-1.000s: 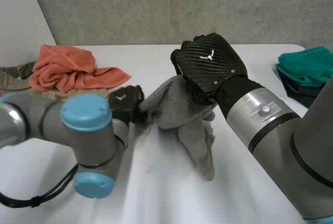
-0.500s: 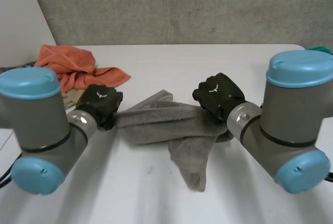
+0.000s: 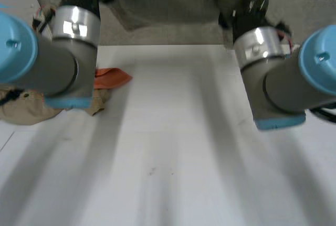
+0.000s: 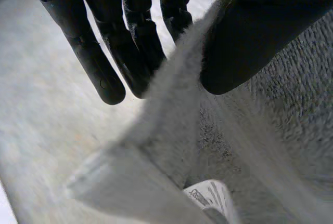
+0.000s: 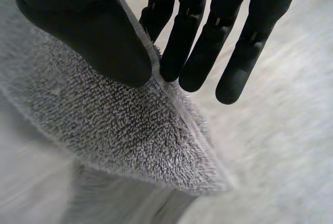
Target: Fold the laundry.
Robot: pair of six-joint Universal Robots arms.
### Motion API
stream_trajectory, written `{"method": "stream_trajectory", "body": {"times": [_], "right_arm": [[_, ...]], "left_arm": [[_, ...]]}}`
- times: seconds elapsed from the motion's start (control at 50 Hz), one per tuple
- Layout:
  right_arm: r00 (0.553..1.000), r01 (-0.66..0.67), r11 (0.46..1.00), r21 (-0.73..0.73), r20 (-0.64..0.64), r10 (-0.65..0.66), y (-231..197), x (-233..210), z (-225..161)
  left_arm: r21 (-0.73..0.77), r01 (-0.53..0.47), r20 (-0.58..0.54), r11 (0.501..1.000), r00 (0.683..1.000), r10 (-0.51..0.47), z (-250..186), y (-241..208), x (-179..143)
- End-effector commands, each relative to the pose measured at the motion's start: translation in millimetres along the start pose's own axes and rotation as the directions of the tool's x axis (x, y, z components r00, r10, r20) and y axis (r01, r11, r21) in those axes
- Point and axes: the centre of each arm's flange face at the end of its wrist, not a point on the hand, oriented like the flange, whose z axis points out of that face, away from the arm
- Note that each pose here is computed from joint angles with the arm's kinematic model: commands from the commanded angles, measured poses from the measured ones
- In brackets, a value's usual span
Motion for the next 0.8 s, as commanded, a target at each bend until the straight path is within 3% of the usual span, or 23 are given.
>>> {"method": "stream_trajectory", "body": {"times": [0.02,0.1,0.18,0.28,0.36,0.44,0.52,0.62,0.72,0.8], "right_arm": [[0.965,0.030,0.935,-0.352,0.253,0.064,42.8,-34.2,-67.2],[0.916,0.071,0.849,-0.524,0.370,0.152,63.6,-54.7,-114.8],[0.891,0.102,0.799,-0.593,0.411,0.191,88.9,-73.3,-137.5],[0.888,0.112,0.781,-0.615,0.415,0.199,95.8,-75.8,-142.5],[0.892,0.102,0.779,-0.619,0.403,0.204,93.7,-71.5,-140.6],[0.926,0.036,0.805,-0.592,0.322,0.196,75.2,-43.5,-121.8],[0.949,-0.045,0.795,-0.604,0.223,0.223,75.2,-14.6,-108.1],[0.938,-0.082,0.743,-0.664,0.202,0.283,90.8,11.6,-103.3],[0.902,-0.085,0.643,-0.761,0.216,0.375,104.3,39.7,-107.6],[0.892,-0.102,0.614,-0.783,0.201,0.405,116.1,46.3,-112.1]], "left_arm": [[-0.260,-0.029,-0.146,0.965,0.989,-0.010,-75.0,36.4,15.8],[-0.377,-0.057,-0.215,0.924,0.976,-0.027,-119.3,56.3,26.4],[-0.480,-0.087,-0.270,0.873,0.961,-0.053,-160.0,72.1,34.7],[-0.521,-0.107,-0.301,0.847,0.951,-0.065,-179.0,72.2,36.6],[-0.521,-0.106,-0.298,0.847,0.952,-0.064,-179.0,60.0,28.9],[-0.518,-0.093,-0.284,0.851,0.956,-0.068,-175.5,45.9,19.4],[-0.514,-0.091,-0.286,0.853,0.956,-0.070,-173.9,34.2,14.6],[-0.498,-0.077,-0.281,0.864,0.957,-0.077,-168.0,21.3,10.4],[-0.478,-0.017,-0.251,0.878,0.961,-0.118,-152.9,2.8,5.7],[-0.473,0.017,-0.240,0.881,0.960,-0.147,-142.1,-9.4,3.1]]}}
